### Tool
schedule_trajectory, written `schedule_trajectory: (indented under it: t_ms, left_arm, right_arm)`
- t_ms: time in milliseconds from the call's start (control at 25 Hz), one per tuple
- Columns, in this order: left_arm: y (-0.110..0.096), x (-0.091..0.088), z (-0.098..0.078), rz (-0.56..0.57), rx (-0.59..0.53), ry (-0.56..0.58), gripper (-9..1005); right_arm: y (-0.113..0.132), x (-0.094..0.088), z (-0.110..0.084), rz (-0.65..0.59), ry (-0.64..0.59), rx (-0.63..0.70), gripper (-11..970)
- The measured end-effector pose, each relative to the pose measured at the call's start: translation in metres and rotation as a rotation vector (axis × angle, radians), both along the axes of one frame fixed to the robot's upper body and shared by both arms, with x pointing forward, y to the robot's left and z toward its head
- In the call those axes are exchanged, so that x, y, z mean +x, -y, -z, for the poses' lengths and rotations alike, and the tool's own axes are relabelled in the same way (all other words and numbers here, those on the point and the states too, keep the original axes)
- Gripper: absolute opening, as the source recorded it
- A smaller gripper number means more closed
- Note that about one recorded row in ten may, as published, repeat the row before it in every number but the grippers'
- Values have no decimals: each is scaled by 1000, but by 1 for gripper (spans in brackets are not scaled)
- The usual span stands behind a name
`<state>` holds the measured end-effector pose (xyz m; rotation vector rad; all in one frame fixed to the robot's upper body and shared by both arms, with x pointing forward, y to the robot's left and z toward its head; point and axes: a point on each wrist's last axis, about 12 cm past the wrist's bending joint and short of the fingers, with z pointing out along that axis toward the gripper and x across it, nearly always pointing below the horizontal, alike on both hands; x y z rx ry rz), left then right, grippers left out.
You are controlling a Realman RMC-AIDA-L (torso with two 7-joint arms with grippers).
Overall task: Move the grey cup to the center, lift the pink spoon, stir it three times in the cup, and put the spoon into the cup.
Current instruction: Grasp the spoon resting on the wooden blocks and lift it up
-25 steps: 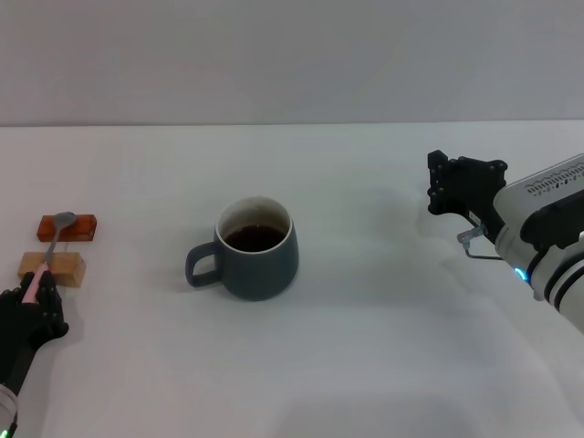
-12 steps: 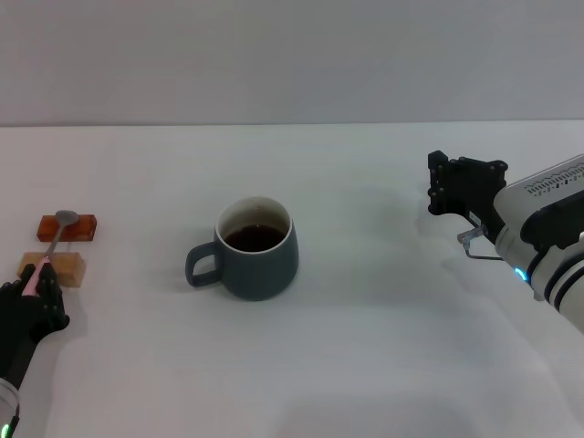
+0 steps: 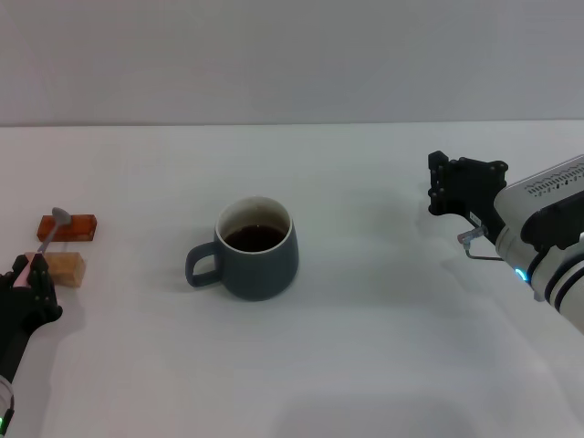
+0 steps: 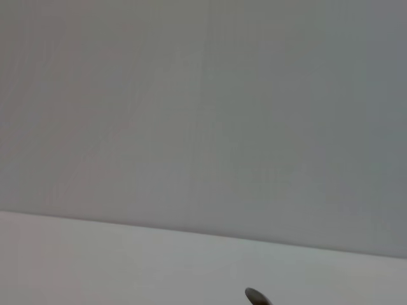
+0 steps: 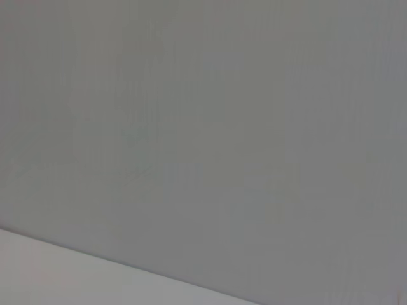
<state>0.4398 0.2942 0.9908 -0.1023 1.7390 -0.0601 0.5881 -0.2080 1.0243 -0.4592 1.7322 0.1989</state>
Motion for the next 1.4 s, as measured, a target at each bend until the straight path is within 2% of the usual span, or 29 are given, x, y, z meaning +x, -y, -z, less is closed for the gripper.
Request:
schedule_trajectory:
  t_ms: [600,1400]
  left_arm:
    - [-2,6,-17,-6,-38,63,148]
    - [3,13,-26,6,-55,98,145]
  right_arm:
    - [1,0,0,2,-1,1,-1]
    - [1,0,0,7,-2,4,0]
